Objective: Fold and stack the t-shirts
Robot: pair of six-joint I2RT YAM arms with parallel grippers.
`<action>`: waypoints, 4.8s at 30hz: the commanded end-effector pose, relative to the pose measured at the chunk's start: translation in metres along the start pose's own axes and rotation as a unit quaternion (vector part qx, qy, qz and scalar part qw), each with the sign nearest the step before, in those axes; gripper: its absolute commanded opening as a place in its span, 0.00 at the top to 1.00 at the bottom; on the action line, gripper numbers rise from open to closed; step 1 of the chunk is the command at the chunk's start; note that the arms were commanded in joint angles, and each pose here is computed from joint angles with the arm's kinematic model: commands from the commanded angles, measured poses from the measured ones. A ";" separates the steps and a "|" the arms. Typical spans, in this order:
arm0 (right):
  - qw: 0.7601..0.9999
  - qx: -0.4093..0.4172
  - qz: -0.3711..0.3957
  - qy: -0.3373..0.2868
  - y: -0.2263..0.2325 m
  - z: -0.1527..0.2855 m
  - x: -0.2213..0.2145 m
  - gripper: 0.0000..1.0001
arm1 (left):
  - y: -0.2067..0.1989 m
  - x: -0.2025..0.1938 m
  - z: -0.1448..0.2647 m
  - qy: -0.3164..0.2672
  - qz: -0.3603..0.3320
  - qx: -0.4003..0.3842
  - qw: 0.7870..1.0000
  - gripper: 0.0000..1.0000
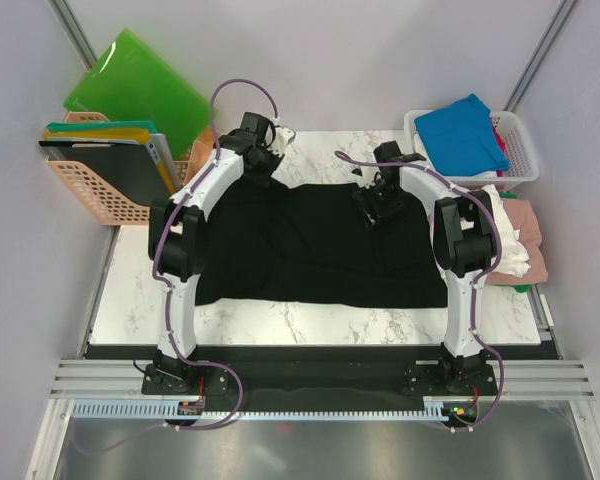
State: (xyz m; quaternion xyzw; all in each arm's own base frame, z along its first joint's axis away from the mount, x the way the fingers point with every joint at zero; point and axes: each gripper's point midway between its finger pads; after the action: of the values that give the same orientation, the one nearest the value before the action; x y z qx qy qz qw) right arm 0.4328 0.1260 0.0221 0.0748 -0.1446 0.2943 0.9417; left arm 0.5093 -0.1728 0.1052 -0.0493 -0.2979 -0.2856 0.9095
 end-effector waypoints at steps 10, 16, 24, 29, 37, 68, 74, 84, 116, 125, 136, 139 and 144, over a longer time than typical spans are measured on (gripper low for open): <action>1.000 -0.006 0.025 -0.014 0.006 0.032 -0.006 0.30 | -0.017 -0.026 0.066 0.002 0.017 0.014 1.000 0.98; 0.999 0.000 0.023 -0.025 0.009 0.038 -0.001 0.30 | -0.030 -0.046 0.095 0.004 0.005 0.021 1.000 0.98; 0.999 0.008 0.025 -0.024 0.014 0.039 -0.005 0.31 | -0.032 -0.040 0.147 -0.029 -0.020 0.059 0.998 0.98; 0.999 0.007 0.031 -0.021 0.015 0.042 -0.011 0.31 | -0.033 -0.065 0.158 -0.009 -0.016 0.070 0.997 0.98; 0.999 0.009 0.037 -0.016 0.017 0.042 -0.018 0.31 | -0.035 -0.105 0.173 0.013 -0.019 0.084 0.996 0.98; 0.984 -0.090 0.109 -0.110 0.054 0.077 -0.004 0.04 | -0.032 -0.115 0.145 -0.069 -0.112 0.094 0.987 0.32; 0.962 -0.155 0.078 -0.210 0.014 0.144 0.026 0.02 | -0.023 -0.094 0.168 -0.131 -0.137 0.129 0.973 0.32; 0.926 -0.200 0.020 -0.319 -0.025 0.235 -0.025 0.02 | 0.017 -0.113 0.237 -0.202 -0.128 0.216 0.947 0.22; 0.966 -0.101 -0.097 -0.217 -0.007 0.228 -0.122 0.02 | -0.062 -0.129 0.255 -0.199 0.019 -0.110 0.974 0.18; 0.959 -0.122 -0.089 -0.241 -0.009 0.237 -0.120 0.02 | -0.057 -0.139 0.254 -0.161 0.048 -0.097 0.981 0.16; 0.965 0.003 -0.086 -0.247 -0.030 0.178 -0.055 0.10 | -0.038 -0.145 0.218 -0.117 0.047 -0.090 0.988 0.17; 0.969 0.007 -0.075 -0.235 -0.045 0.164 -0.025 0.12 | -0.035 -0.138 0.218 -0.122 0.047 -0.088 0.987 0.17; 0.975 -0.016 -0.053 -0.213 -0.056 0.136 0.031 0.13 | -0.038 -0.130 0.210 -0.126 0.072 -0.112 0.983 0.13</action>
State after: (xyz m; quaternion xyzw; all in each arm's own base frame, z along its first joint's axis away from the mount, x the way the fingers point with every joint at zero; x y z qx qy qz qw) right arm 0.4221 0.0441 0.1394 0.1426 -0.3102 0.1984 0.9188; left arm 0.2803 -0.0809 0.1828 -0.1931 -0.3460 -0.2533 0.8825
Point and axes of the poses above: each gripper's point midway between its finger pads, its own z axis back along the fingers, its own y axis along the line the jaws close on, x = y × z, and after that the axes turned 3 degrees about z, right-handed
